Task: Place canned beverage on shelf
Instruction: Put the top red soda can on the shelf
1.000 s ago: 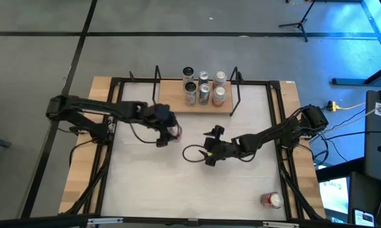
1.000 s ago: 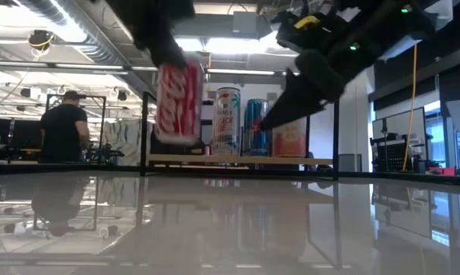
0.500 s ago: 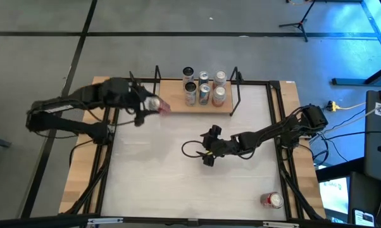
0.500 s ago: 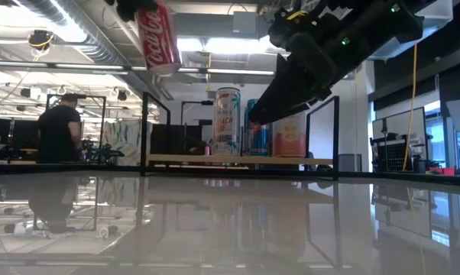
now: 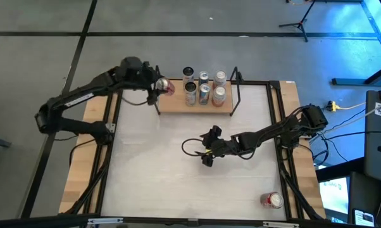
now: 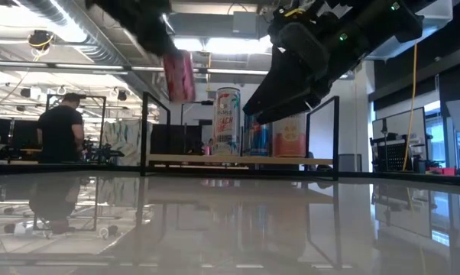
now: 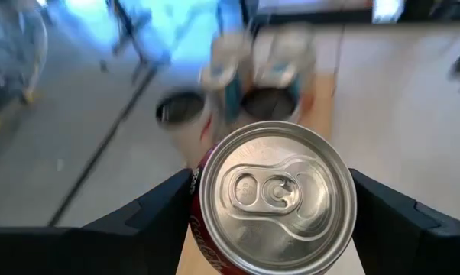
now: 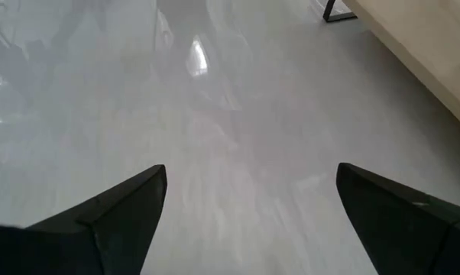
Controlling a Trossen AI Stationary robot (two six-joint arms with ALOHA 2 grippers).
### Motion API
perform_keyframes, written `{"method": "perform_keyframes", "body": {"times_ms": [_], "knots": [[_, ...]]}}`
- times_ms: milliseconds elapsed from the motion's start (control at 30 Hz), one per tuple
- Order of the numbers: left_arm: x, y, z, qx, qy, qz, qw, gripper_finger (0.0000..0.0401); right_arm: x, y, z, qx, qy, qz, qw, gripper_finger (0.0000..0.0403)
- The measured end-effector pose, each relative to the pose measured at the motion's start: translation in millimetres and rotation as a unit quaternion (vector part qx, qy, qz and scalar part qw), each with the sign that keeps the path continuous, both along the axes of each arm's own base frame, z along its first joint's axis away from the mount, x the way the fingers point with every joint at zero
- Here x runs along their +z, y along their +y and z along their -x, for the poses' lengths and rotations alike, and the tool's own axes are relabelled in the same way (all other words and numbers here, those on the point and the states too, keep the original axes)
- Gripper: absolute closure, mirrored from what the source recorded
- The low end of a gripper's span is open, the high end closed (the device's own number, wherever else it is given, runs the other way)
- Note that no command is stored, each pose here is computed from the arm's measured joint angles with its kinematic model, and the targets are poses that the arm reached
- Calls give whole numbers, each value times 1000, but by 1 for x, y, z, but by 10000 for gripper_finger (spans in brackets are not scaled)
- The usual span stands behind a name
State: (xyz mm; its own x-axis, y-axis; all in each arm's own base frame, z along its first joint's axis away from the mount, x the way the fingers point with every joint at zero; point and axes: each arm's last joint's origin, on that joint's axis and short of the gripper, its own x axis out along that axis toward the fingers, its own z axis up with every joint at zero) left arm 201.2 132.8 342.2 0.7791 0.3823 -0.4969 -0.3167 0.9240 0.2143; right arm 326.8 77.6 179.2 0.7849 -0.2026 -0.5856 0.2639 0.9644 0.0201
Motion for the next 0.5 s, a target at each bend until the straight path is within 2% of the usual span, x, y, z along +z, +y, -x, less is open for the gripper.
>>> {"method": "perform_keyframes", "body": {"times_ms": [100,300,500], "knots": [[-17,20,-5,15,29,28,999,128,0,0,0,-1,-1,-2,1000,23],[-41,50,-17,2,29,72,997,128,-1,0,-2,-12,-7,-1,1000,23],[-55,70,-23,16,25,74,997,128,-18,2,-8,-13,4,-1,1000,23]]}}
